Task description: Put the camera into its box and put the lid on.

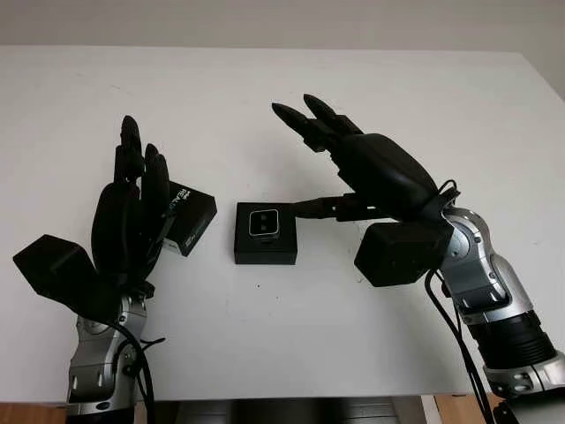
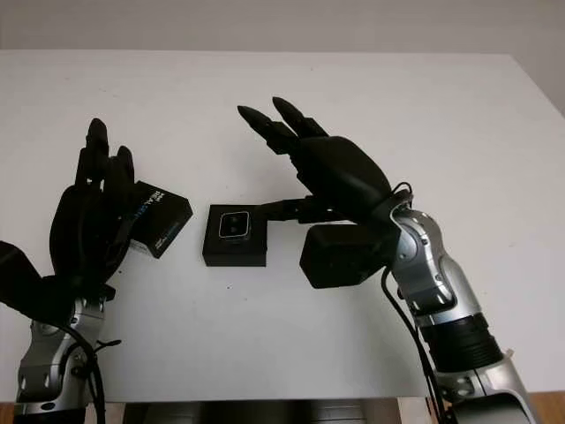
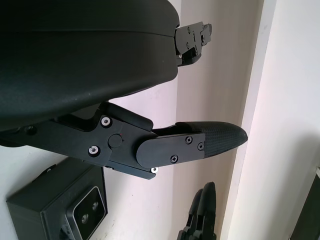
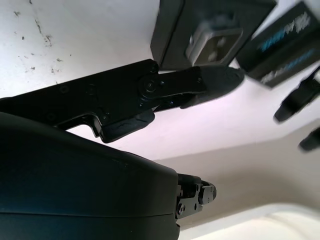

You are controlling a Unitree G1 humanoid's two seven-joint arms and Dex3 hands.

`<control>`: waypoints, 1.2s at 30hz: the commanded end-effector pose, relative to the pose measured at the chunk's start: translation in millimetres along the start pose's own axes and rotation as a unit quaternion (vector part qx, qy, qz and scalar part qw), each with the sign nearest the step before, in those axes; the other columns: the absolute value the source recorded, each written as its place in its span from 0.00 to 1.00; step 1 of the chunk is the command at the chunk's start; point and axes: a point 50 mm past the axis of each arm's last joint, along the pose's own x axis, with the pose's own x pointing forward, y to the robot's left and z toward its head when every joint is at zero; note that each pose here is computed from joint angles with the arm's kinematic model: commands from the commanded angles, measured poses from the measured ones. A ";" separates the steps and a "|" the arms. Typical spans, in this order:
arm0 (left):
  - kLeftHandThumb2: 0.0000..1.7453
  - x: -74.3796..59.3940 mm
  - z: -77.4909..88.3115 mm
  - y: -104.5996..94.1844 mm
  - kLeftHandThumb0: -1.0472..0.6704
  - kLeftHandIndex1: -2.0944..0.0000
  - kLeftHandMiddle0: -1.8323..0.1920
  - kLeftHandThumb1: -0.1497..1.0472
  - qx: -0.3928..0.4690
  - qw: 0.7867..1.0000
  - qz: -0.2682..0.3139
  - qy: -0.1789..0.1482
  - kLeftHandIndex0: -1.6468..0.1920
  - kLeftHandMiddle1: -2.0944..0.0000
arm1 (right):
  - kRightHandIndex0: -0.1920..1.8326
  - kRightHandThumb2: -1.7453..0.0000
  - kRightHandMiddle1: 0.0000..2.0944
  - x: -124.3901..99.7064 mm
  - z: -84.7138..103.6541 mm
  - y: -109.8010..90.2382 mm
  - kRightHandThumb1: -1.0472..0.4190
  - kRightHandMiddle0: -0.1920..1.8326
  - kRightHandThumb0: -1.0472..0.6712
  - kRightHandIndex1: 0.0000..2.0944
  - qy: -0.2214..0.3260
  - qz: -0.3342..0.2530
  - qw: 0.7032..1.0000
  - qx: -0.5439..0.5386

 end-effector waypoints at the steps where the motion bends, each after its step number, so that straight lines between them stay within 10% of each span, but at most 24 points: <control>1: 0.30 1.7 2.6 -1.4 0.21 1.00 1.00 1.00 0.005 1.000 -0.003 -0.005 1.00 1.00 | 0.05 0.72 0.03 -2.0 6.6 2.2 0.00 0.08 0.09 0.02 -0.024 0.026 0.999 -0.014; 15: 0.30 -1.6 1.9 -0.9 0.21 1.00 1.00 1.00 0.000 1.000 -0.001 -0.005 1.00 1.00 | 0.03 0.67 0.03 -9.2 9.8 50.1 0.00 0.07 0.05 0.02 -0.061 0.128 0.990 -0.025; 36: 0.30 -3.4 2.1 0.4 0.22 1.00 1.00 1.00 0.003 1.000 0.006 -0.004 1.00 1.00 | 0.00 0.70 0.02 -14.2 -24.6 103.9 0.00 0.06 0.06 0.00 0.023 0.248 0.965 -0.078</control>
